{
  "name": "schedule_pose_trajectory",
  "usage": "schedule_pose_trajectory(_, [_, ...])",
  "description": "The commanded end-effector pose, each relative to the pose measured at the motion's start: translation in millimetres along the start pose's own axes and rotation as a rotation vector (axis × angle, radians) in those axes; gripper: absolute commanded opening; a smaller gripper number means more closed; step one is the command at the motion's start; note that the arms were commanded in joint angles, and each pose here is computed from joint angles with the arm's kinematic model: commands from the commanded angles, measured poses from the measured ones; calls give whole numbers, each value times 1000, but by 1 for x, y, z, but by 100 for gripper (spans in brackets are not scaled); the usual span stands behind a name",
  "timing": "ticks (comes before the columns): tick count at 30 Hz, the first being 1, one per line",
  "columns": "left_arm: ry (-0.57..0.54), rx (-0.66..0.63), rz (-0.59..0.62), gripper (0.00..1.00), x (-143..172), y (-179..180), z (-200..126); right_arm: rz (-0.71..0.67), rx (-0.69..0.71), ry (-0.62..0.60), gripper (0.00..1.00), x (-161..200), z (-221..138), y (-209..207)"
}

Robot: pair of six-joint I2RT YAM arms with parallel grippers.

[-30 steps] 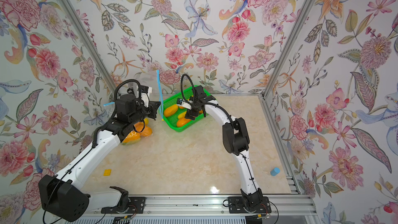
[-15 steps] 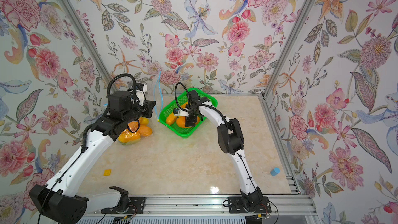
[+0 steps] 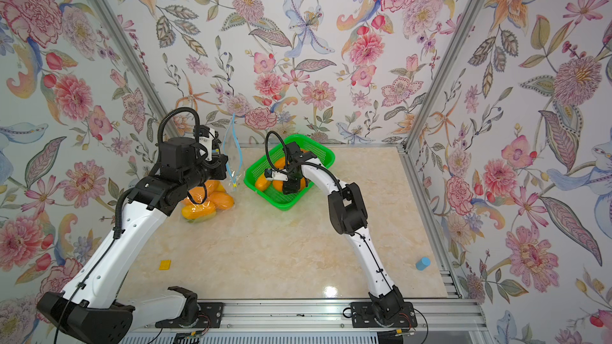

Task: Place the mango in a zip-top bag and seal the zipper
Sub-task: Pick up the mango from the basket, then place the mango in the zipper food storage bag.

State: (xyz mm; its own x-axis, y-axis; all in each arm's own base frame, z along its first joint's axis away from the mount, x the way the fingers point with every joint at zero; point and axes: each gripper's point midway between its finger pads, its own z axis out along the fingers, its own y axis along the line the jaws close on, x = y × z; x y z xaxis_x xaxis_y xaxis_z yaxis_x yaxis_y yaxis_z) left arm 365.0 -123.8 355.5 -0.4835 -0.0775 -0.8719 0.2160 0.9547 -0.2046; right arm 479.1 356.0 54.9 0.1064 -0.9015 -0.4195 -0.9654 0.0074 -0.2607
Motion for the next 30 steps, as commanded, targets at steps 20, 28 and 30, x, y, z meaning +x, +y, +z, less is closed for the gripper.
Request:
schedule_pose_trajectory(20, [29,401,36,0,-25,-132,53,427,596,-1608,10,-96,-428,22])
schedule_pose_trajectory(28, [47,484,-7,0,-13,-149,78,429,715,-1849,9,-119,-446,38])
schedule_pose_trajectory(30, [33,501,-8,0,-17,-151,73,452,705,-1852,9,-128,-435,32])
